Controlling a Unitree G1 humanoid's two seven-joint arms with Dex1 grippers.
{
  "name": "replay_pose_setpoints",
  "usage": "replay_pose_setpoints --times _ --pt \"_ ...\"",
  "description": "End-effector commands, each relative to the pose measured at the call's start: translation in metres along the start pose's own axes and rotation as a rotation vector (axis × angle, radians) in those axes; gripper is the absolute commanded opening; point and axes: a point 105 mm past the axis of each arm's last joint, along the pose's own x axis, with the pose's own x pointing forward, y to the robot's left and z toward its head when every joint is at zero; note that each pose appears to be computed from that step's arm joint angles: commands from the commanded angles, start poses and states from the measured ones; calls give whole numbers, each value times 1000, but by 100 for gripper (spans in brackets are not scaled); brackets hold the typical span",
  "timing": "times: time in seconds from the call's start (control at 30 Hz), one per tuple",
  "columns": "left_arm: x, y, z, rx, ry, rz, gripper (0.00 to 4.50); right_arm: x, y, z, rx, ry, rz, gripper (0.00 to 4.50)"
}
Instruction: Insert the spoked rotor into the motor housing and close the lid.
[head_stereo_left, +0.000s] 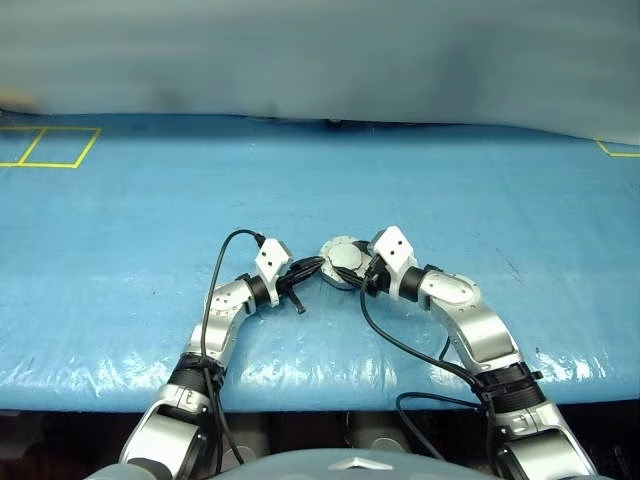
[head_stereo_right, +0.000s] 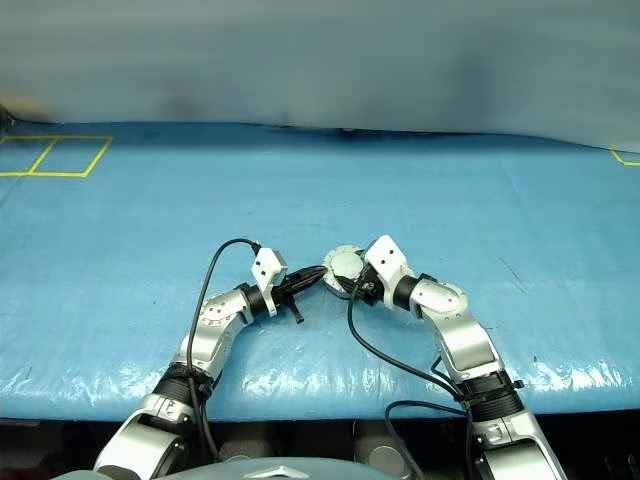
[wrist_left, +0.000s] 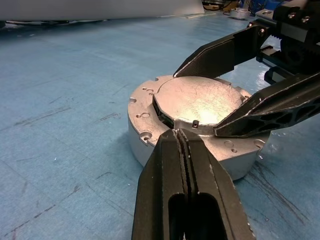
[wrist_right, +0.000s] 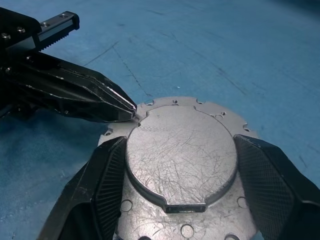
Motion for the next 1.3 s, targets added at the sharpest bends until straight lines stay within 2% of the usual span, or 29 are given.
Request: replay_pose_setpoints --times 0.03,0.07,0.2,0.3,0.4,0.6,0.7,0.87,1.2,1.3 --pt "8 -10 -6 -21 30 -38 0 1 13 -10 47 30 58 431" --pt "9 -11 -6 -20 33 -43 0 1 13 -9 48 20 53 449" --pt "11 -14 -8 -18 48 -61 0 -4 15 6 93 -74 56 449" --pt "12 -16 -10 -20 54 -70 0 -12 8 28 245 -227 16 449" --pt "11 -18 -11 -23 58 -74 0 -20 -1 35 330 -288 -35 449" --pt "10 -20 -14 -29 64 -75 0 -32 -24 21 521 -269 -194 449" --pt "10 -20 -15 -30 66 -73 0 -38 -25 7 685 -227 -244 449" --pt "10 -21 -16 -28 67 -70 0 -50 -5 -11 968 -217 -201 449" --pt "11 -23 -18 -19 73 -84 0 -45 -1 -14 1205 -290 -153 449" --pt "10 -23 -18 -16 77 -84 0 -41 -1 -15 1229 -293 -144 361"
